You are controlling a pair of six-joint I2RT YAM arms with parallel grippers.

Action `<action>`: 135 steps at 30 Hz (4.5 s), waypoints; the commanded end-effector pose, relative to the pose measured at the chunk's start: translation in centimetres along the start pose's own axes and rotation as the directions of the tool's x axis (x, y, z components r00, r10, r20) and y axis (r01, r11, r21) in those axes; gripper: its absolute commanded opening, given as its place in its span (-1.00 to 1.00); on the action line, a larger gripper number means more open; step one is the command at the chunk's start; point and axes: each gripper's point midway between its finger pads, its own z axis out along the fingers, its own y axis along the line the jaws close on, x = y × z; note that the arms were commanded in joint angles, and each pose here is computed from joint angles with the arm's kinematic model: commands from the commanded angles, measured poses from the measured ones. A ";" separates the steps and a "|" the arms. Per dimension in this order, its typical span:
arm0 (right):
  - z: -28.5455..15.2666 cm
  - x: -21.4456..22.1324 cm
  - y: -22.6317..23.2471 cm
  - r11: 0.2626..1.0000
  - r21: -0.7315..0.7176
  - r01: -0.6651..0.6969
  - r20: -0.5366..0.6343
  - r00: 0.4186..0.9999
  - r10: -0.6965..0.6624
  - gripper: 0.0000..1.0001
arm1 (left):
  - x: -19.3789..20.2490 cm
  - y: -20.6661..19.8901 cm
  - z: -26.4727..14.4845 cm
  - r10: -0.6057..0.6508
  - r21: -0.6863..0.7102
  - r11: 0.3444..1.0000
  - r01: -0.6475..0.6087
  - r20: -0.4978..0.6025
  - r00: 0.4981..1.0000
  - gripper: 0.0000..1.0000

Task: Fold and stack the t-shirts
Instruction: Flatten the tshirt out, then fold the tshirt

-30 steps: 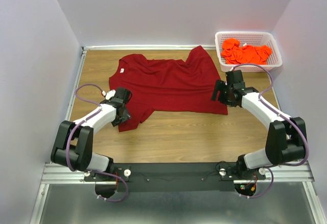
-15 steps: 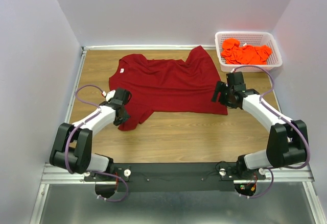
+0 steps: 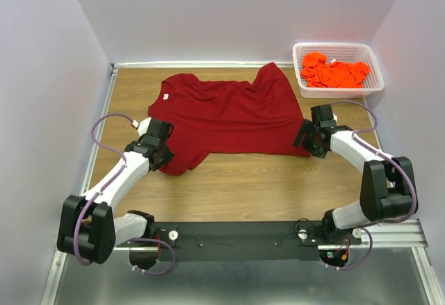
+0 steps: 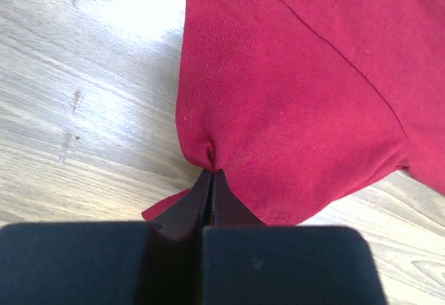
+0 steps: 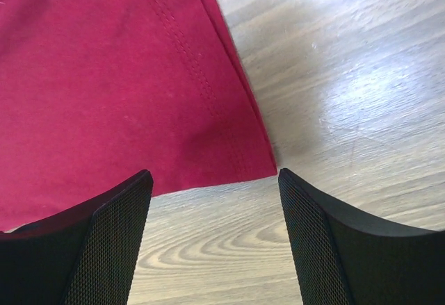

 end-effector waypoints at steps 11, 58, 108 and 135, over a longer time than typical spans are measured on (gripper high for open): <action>2.7 3.0 -2.7 0.991 0.137 -0.003 -0.104 0.994 0.017 0.55 | -1.3 -0.8 -2.0 0.002 0.075 0.997 -0.007 0.065 0.998 -1.00; -14.1 -14.4 6.9 0.994 -0.089 0.063 0.418 0.908 -0.020 -0.99 | -23.4 -0.2 -24.4 -0.189 0.129 0.982 0.139 0.734 0.653 -1.00; 0.6 -22.9 9.7 0.908 0.189 0.373 0.540 0.733 -0.414 -0.99 | -33.7 -14.7 0.3 0.137 -0.042 0.988 -0.149 0.693 0.708 -1.00; 4.7 -24.6 10.6 0.882 0.150 0.446 0.515 0.727 -0.455 -0.99 | -26.8 -10.0 6.4 -0.091 0.061 0.995 0.075 0.335 0.938 -1.00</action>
